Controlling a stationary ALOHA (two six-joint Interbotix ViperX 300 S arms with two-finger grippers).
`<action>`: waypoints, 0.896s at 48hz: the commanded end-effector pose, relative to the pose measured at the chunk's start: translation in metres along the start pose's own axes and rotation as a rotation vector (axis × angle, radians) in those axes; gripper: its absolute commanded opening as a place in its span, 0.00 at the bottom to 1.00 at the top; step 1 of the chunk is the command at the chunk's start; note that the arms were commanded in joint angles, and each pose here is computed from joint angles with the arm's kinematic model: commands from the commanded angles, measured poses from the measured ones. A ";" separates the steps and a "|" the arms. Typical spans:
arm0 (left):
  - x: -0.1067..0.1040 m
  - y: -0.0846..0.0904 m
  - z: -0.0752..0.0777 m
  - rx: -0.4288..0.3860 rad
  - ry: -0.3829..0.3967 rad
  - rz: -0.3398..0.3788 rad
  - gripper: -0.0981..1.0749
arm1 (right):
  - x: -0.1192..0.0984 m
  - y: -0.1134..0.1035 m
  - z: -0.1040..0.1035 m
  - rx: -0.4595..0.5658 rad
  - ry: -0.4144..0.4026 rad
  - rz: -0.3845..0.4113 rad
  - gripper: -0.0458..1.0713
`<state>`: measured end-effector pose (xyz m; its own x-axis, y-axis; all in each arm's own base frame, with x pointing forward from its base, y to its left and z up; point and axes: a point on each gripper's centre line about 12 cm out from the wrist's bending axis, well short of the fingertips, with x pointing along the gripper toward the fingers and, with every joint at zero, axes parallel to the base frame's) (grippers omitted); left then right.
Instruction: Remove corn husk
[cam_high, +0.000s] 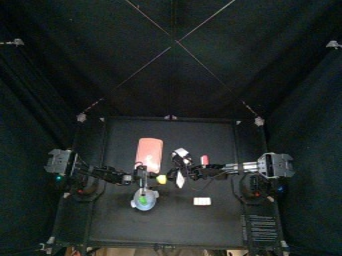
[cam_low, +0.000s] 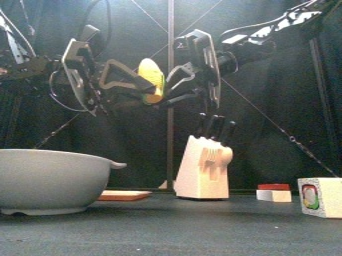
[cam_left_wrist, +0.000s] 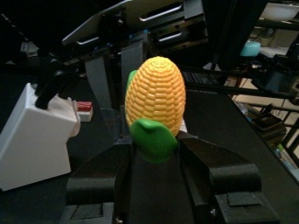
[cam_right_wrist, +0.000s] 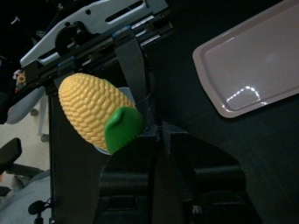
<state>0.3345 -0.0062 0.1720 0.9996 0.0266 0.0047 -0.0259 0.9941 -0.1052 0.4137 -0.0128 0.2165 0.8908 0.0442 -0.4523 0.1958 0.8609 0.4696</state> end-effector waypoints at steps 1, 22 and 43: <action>0.009 0.001 0.016 0.001 -0.062 0.005 0.58 | -0.004 0.011 0.014 -0.006 -0.037 0.027 0.55; -0.006 0.005 0.018 0.004 -0.063 0.013 0.58 | -0.024 0.008 0.012 -0.015 -0.048 0.021 0.55; -0.020 -0.003 0.021 0.044 -0.072 -0.059 0.58 | -0.048 0.019 0.014 -0.201 -0.071 0.085 0.58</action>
<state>0.3133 -0.0052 0.1834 0.9991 -0.0009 0.0427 0.0041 0.9970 -0.0769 0.3838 -0.0080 0.2366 0.9066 0.0685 -0.4164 0.0960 0.9274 0.3615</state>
